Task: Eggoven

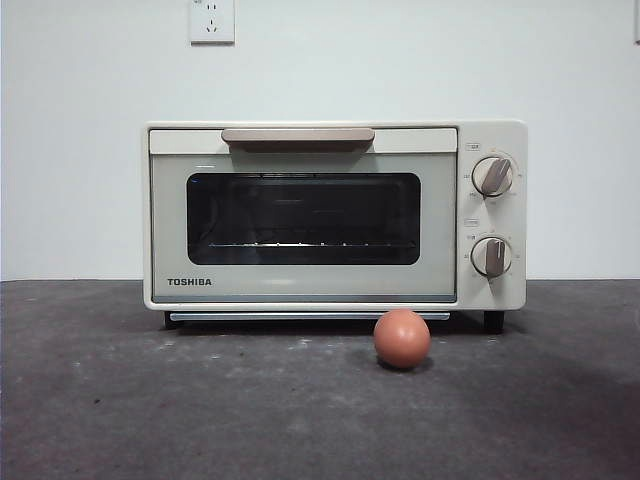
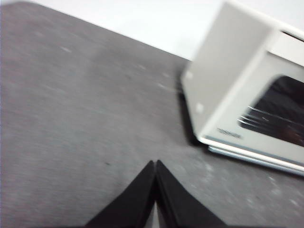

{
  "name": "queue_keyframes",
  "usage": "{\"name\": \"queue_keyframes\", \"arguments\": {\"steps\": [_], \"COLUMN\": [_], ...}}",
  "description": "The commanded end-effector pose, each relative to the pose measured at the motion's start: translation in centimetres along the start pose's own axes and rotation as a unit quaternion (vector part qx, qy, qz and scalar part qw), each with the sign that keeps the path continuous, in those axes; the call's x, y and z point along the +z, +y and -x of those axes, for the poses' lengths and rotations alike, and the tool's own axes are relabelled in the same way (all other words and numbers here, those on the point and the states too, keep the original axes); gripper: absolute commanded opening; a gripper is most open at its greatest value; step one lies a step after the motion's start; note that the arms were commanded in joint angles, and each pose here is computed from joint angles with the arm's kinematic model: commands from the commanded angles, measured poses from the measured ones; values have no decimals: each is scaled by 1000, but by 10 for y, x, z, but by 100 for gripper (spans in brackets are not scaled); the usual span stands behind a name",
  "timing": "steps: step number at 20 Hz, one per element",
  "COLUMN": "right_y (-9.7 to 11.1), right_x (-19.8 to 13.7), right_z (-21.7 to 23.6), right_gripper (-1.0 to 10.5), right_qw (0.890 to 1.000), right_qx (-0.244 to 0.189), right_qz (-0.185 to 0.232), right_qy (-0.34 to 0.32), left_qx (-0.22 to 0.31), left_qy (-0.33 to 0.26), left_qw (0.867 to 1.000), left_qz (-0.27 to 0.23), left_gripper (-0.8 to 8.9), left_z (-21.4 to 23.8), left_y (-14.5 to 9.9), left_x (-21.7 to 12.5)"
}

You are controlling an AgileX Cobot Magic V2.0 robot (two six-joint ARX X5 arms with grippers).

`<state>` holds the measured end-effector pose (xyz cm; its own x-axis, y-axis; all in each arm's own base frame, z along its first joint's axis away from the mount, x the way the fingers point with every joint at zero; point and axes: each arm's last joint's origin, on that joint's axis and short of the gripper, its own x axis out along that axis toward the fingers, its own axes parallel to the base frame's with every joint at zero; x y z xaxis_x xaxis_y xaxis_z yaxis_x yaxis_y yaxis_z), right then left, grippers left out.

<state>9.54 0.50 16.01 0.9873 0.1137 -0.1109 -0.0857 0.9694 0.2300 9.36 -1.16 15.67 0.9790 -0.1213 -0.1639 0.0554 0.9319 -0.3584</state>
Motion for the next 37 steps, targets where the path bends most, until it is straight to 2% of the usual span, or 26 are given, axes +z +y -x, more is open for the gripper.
{"name": "queue_keyframes", "arguments": {"steps": [1, 5, 10, 14, 17, 22, 27, 31, 33, 35, 36, 37], "right_y": [5, 11, 20, 28, 35, 43, 48, 50, 50, 50, 50, 50], "right_x": [15, 35, 65, 88, 105, 126, 136, 136, 136, 136, 136, 136], "right_z": [6, 15, 29, 36, 40, 40, 38, 35, 34, 34, 34, 33], "right_gripper": [5, 5, 5, 5, 5, 5, 5, 14, 84, 312, 368, 368], "right_qw": [998, 997, 997, 995, 990, 968, 942, 935, 934, 934, 934, 934], "right_qx": [13, 35, 41, 72, 101, 155, 175, 184, 186, 181, 179, 179], "right_qz": [-60, -62, -62, -50, -34, -5, 17, 21, 21, 17, 7, 5], "right_qy": [-8, -15, -2, 44, 97, 198, 287, 304, 305, 307, 308, 310], "left_qx": [-15, -23, -60, -77, -97, -132, -159, -156, -155, -155, -155, -155], "left_qy": [14, 16, 31, 71, 112, 173, 216, 232, 234, 234, 234, 234], "left_qw": [1000, 999, 998, 995, 988, 974, 961, 958, 957, 957, 957, 957], "left_qz": [14, 17, 17, -5, -28, -54, -68, -70, -69, -69, -69, -69], "left_gripper": [7, 7, 7, 7, 7, 7, 7, 7, 7, 7, 7, 7], "left_z": [6, 17, 30, 36, 37, 37, 35, 33, 32, 32, 32, 32], "left_y": [-5, -14, -28, -38, -46, -56, -62, -62, -62, -62, -62, -62], "left_x": [10, 31, 62, 83, 97, 116, 125, 125, 125, 125, 125, 125]}}
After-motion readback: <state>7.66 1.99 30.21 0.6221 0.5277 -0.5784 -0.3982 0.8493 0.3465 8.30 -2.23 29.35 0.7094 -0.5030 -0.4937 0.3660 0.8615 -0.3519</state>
